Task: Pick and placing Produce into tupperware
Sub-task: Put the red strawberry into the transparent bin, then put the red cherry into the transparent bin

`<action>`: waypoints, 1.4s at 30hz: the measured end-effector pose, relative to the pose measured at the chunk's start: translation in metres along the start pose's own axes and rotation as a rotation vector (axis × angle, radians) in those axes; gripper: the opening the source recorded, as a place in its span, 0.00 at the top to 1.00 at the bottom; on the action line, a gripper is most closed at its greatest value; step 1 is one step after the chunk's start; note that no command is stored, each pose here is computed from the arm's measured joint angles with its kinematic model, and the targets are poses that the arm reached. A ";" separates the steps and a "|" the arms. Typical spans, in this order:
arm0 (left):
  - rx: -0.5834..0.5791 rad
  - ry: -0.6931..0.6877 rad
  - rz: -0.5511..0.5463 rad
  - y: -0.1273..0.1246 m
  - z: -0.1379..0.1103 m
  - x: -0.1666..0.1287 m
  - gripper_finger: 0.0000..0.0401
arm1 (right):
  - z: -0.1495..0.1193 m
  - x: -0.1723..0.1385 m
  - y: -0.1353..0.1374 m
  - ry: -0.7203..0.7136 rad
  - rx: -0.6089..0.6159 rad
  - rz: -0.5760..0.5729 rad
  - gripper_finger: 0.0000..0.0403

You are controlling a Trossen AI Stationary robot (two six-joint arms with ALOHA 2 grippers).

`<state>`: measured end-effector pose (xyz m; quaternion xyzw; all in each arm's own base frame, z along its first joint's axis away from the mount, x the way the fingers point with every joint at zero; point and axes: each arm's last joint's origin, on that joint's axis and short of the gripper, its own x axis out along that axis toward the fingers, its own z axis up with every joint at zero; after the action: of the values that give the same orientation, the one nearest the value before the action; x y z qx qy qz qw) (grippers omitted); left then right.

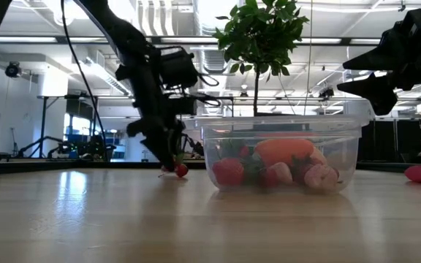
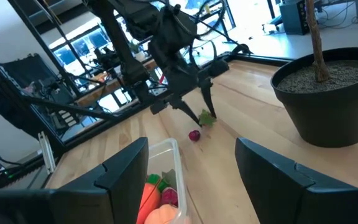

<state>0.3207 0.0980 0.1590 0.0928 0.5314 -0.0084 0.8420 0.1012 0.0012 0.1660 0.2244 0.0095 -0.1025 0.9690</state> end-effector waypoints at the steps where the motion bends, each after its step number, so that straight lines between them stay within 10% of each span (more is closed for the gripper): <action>1: -0.017 -0.010 0.005 0.001 0.004 -0.005 0.68 | 0.000 0.000 0.000 0.000 0.000 0.000 0.42; 9: -0.096 -0.340 -0.096 -0.010 0.051 -0.073 0.64 | 0.000 0.000 0.000 0.000 0.000 0.000 0.42; 18: -0.018 -0.563 -0.250 -0.080 0.096 -0.095 0.64 | 0.000 0.000 0.000 -0.001 0.000 0.000 0.42; 30: -0.369 -0.458 -0.352 -0.110 0.119 -0.039 0.64 | 0.000 0.000 0.000 0.001 0.000 0.000 0.42; 42: -0.415 -0.363 -0.298 -0.108 0.121 -0.042 0.56 | 0.000 0.000 0.000 0.000 0.000 0.000 0.42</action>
<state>0.3986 -0.0316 0.2315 -0.1632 0.3705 -0.0393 0.9136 0.1011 0.0012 0.1661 0.2243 0.0097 -0.1025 0.9691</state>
